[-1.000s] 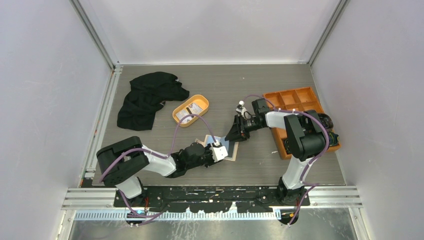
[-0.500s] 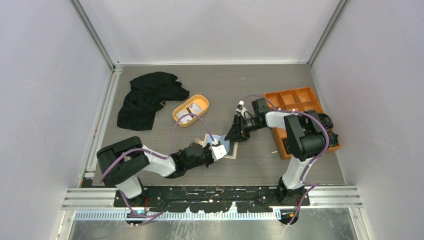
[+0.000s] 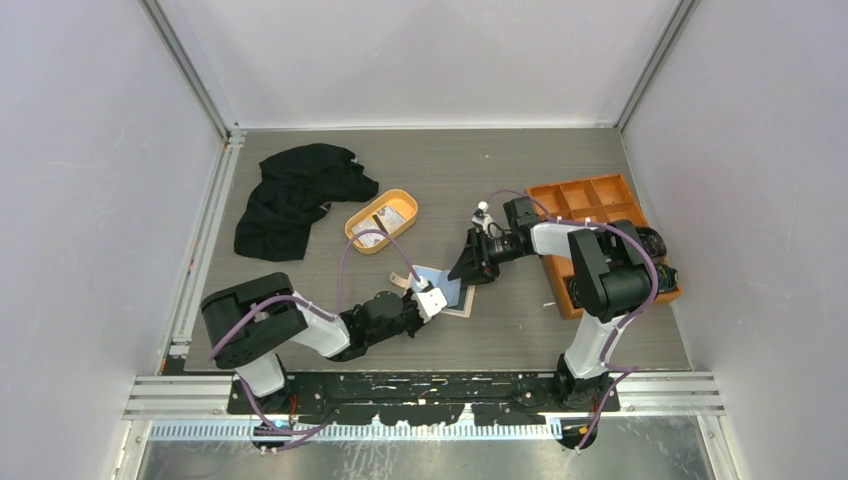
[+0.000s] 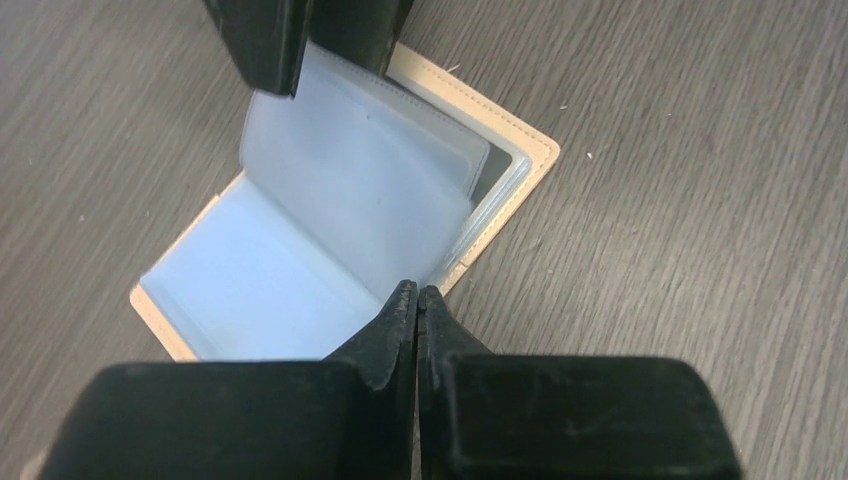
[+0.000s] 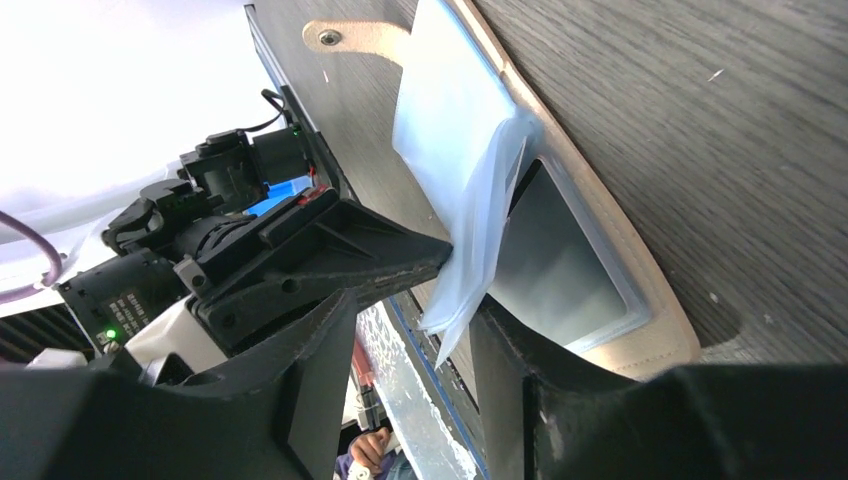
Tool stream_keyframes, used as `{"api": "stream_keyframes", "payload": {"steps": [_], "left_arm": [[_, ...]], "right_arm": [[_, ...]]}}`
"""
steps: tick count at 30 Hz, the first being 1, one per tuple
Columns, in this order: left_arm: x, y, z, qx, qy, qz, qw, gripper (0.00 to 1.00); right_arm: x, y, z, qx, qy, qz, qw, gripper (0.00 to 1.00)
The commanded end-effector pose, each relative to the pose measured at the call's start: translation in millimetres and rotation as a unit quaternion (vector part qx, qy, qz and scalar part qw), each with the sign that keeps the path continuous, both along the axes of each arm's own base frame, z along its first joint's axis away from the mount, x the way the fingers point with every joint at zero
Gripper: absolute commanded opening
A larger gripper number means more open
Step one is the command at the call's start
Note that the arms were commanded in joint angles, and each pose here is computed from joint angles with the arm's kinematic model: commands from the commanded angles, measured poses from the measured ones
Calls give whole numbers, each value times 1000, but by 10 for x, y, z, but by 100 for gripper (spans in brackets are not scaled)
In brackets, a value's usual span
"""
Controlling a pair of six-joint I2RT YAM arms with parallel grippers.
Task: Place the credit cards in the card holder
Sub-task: Turn over the card slot in the card holder.
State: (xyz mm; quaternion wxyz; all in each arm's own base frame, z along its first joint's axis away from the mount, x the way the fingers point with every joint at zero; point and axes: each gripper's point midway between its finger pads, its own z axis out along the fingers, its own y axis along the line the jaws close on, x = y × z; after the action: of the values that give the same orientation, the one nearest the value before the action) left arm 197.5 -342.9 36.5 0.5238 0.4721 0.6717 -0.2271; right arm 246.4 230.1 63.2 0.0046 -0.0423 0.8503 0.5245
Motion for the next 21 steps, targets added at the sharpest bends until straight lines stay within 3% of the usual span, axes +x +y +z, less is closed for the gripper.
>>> {"api": "stream_keyframes", "payload": {"steps": [1, 7, 16, 21], "left_arm": [[104, 0, 150, -62, -4, 45, 997, 0], [182, 80, 126, -96, 9, 95, 991, 0], [184, 166, 267, -170, 17, 122, 978, 0], [151, 209, 308, -180, 27, 125, 975, 0]], "right_arm": [[76, 58, 143, 22, -22, 10, 999, 51], [70, 56, 136, 22, -21, 9, 1000, 53], [87, 45, 131, 18, -22, 6, 1000, 53], [143, -8, 170, 10, -35, -8, 999, 49]]}}
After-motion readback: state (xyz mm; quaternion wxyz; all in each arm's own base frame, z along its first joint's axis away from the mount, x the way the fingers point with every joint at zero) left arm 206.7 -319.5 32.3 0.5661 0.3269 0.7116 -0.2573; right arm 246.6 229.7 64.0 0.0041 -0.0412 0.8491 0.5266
